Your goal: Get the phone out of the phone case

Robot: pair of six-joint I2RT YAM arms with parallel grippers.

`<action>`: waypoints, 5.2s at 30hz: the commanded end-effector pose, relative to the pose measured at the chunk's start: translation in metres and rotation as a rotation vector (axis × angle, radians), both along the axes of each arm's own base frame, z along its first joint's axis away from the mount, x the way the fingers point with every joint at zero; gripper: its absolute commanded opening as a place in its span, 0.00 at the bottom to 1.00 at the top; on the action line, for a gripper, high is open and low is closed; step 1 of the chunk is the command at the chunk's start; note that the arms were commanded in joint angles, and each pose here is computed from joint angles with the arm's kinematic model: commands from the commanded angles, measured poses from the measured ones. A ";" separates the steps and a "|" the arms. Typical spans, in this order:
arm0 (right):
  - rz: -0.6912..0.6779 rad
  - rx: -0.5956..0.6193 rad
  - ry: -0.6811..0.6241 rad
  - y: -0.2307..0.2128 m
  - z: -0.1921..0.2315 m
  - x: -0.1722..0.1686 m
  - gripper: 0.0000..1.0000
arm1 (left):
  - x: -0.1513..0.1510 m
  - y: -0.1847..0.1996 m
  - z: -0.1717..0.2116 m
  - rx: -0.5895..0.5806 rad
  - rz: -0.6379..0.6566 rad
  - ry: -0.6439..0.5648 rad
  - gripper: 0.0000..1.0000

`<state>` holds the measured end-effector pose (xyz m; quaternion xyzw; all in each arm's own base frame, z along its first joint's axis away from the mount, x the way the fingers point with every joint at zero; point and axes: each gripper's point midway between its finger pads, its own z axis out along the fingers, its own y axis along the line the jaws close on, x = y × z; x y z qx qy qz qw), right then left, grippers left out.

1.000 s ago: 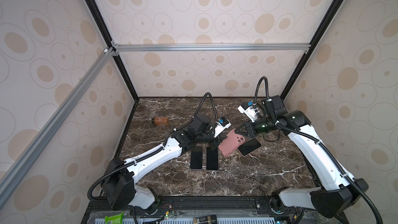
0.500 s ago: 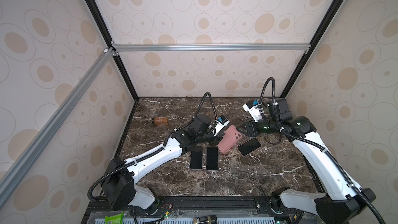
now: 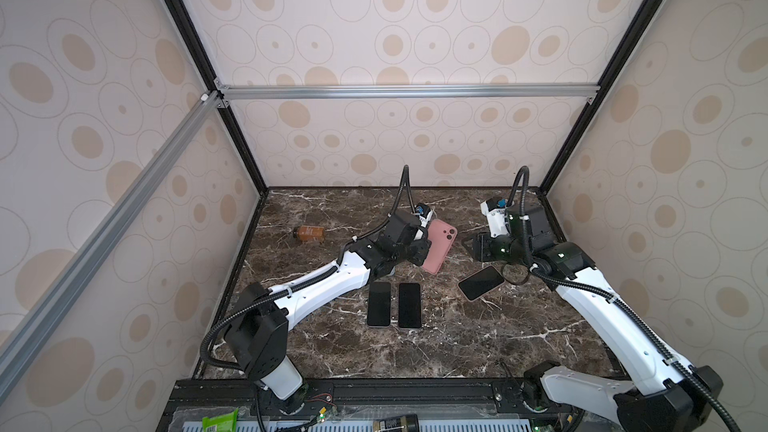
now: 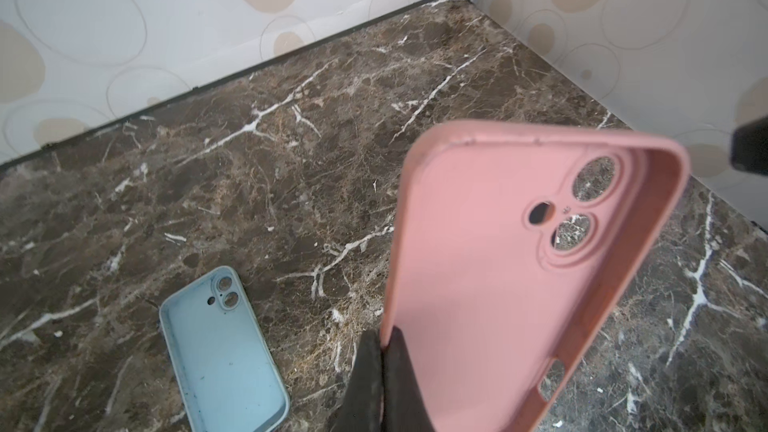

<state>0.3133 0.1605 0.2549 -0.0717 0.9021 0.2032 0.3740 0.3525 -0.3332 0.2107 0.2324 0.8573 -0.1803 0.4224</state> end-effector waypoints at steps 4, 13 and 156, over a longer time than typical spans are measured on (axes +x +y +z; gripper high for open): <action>-0.156 0.030 0.087 0.010 -0.033 0.021 0.46 | 0.032 0.020 -0.029 -0.083 0.210 0.211 0.00; -0.238 -0.141 0.197 -0.006 -0.069 0.038 0.51 | 0.058 0.034 -0.082 -0.121 0.335 0.395 0.00; -1.047 -0.053 0.801 -0.111 -0.248 0.014 0.74 | -0.031 -0.083 -0.081 -0.173 -0.163 0.138 0.99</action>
